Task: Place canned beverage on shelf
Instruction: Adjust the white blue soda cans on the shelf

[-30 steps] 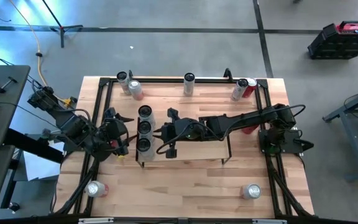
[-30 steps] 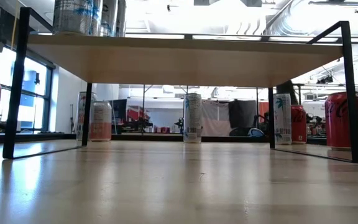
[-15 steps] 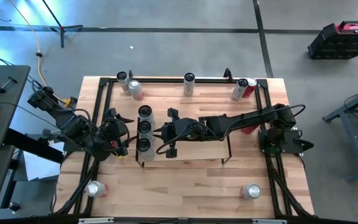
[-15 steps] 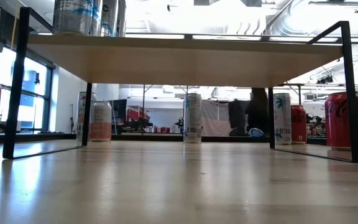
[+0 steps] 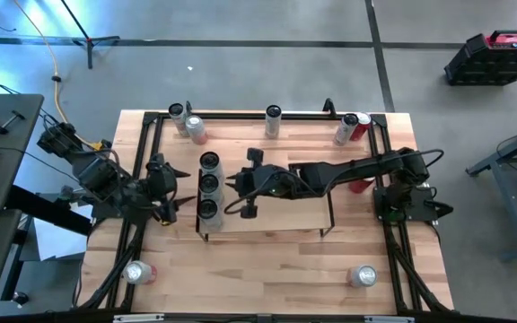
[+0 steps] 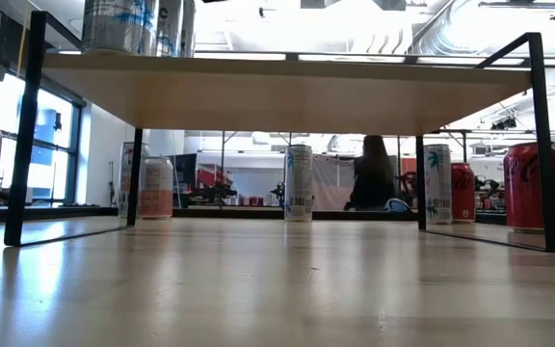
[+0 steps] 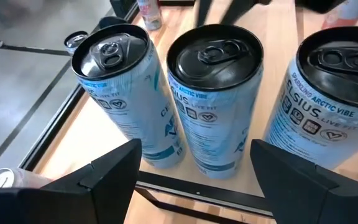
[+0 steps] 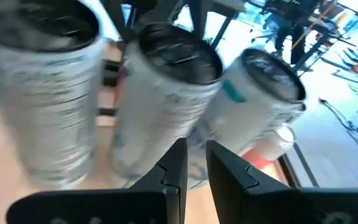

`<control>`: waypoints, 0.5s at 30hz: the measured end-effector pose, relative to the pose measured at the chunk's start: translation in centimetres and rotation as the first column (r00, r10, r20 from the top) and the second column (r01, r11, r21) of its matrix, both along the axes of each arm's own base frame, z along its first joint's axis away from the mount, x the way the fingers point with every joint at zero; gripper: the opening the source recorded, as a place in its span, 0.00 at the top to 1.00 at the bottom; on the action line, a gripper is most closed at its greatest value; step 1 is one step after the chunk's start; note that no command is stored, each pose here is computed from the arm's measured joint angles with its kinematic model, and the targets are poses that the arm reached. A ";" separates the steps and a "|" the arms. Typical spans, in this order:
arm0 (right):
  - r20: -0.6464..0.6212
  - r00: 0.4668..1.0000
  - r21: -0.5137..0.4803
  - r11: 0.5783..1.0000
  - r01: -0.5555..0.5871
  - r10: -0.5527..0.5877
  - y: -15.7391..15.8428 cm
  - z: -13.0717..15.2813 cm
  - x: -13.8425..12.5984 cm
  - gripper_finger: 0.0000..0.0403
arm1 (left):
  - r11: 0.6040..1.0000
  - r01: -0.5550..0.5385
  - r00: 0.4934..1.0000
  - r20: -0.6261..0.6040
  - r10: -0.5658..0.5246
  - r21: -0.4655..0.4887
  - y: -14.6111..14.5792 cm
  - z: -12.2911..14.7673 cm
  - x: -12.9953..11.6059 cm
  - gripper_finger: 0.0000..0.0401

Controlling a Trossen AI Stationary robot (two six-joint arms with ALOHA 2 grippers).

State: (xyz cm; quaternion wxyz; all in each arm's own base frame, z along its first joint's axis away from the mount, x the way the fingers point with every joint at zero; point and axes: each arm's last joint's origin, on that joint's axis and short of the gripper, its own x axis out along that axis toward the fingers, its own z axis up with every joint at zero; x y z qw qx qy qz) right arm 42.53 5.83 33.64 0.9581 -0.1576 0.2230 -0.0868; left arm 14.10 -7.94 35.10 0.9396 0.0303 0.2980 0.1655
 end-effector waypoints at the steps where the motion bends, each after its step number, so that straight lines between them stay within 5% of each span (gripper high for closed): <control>1: 0.002 1.000 0.000 1.000 0.005 -0.005 -0.2 0.0 0.1 0.89 | 1.000 0.001 1.000 0.001 -0.001 -0.007 0.0 0.0 -0.1 0.27; 15: 0.065 0.997 0.033 0.998 -0.052 0.050 -0.8 0.5 0.5 0.89 | 1.000 0.002 1.000 0.001 -0.002 -0.027 0.0 0.0 -0.1 0.27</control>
